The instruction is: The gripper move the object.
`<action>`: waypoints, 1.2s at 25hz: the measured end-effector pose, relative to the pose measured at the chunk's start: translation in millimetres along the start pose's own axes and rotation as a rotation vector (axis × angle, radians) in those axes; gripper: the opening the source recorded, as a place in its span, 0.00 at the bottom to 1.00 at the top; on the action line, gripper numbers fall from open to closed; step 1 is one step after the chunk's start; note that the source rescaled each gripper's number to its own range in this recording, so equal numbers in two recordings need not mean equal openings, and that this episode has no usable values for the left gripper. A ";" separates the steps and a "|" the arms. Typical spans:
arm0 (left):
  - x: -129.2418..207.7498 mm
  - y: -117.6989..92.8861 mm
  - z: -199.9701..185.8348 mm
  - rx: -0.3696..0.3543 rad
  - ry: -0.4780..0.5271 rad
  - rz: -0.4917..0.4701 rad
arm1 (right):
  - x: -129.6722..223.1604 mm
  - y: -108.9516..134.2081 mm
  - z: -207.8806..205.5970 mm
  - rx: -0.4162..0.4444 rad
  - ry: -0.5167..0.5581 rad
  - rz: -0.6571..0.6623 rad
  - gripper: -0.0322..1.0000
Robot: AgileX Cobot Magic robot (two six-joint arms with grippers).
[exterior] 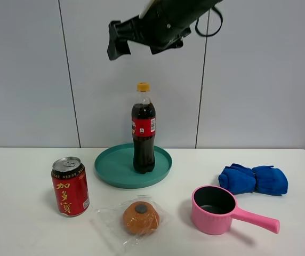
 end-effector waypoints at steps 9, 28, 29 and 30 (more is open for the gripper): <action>0.0 0.0 0.0 0.000 0.000 0.000 | -32.2 9.5 -55.9 -0.033 -0.020 -0.020 1.00; 0.0 0.0 0.0 0.000 0.000 0.000 | -5.2 -95.2 -99.6 0.220 0.134 0.004 1.00; 0.0 0.0 0.0 0.000 0.000 0.000 | -1.6 -105.2 -102.1 0.243 0.142 0.015 1.00; 0.0 0.0 0.0 0.000 0.000 0.000 | 1.0 -112.8 -104.6 0.261 0.147 0.024 1.00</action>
Point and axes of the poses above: a point on each arm's last joint axis where the gripper is mounted, z pointing out along that axis toward the gripper, y along the wrist's bending axis when the last joint is at zero, x = y × z, the point moved 3 cm from there along z, pointing out along that axis toward the gripper, and after that the axes turned 5 degrees about -z, right-handed, at the moved point
